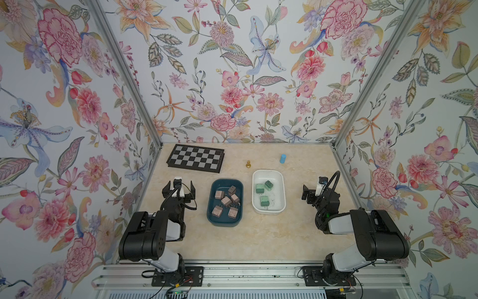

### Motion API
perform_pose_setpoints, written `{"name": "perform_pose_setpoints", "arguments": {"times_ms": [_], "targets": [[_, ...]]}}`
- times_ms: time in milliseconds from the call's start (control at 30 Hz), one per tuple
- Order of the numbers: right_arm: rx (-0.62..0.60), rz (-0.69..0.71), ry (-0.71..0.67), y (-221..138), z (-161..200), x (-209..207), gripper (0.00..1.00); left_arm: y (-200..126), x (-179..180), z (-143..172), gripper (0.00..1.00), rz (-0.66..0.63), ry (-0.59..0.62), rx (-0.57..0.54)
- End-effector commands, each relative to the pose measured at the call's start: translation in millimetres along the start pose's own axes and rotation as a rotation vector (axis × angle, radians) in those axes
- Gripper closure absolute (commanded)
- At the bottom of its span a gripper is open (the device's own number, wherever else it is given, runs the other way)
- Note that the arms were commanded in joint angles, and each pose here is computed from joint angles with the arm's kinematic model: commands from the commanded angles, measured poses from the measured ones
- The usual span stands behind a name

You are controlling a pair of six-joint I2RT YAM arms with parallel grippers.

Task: Place the plugs by color into the storage box
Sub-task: Reset both arms

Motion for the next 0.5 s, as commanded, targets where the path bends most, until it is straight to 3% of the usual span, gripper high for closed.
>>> {"name": "perform_pose_setpoints", "arguments": {"times_ms": [0,467], "targets": [[-0.061,0.022,-0.017,0.8,-14.1,-3.7,0.00,0.0,-5.0,-6.9,0.01,0.028,0.022,-0.030],[-0.061,0.027,-0.019,0.6,-14.4,-3.2,0.00,0.1,-4.8,-7.5,0.01,0.027,0.022,-0.032]]}}
Point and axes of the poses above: each gripper's point midway between its finger pads, its own y axis out along the fingers, its own x axis along the line the jaws close on, z = x × y, the point moved 5 cm from there along -y, back along the fingers, and after that the axes turned 12 degrees about -y, right-handed, at the moved point
